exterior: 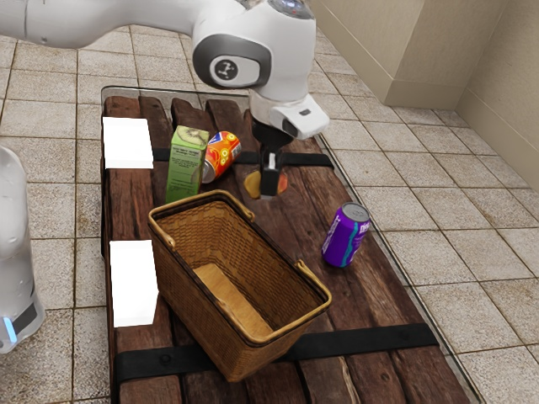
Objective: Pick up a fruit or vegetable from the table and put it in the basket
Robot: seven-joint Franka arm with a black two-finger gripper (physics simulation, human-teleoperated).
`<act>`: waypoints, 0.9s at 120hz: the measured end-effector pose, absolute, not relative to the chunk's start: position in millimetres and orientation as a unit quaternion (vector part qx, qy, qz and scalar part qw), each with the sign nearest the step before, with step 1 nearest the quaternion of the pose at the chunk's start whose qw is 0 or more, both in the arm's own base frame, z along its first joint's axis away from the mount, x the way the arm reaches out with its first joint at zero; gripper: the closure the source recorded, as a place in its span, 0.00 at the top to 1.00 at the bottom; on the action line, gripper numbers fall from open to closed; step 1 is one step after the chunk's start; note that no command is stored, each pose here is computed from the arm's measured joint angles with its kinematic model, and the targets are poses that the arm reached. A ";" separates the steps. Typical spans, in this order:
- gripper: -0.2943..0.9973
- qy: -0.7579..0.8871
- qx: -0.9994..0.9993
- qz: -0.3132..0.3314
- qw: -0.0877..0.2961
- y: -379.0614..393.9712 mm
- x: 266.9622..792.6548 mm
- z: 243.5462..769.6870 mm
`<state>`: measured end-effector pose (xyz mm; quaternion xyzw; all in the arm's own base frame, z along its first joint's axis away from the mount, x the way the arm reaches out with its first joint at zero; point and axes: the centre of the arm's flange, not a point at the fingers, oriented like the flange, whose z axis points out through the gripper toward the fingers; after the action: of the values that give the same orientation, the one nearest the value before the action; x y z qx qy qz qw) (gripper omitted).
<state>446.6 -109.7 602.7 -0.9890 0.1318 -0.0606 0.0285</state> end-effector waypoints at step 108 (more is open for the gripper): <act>0.72 0.263 -0.964 -0.039 0.029 -250.8 403.5 596.9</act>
<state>403.5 -250.8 596.9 -0.9635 0.2631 -0.0387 0.0293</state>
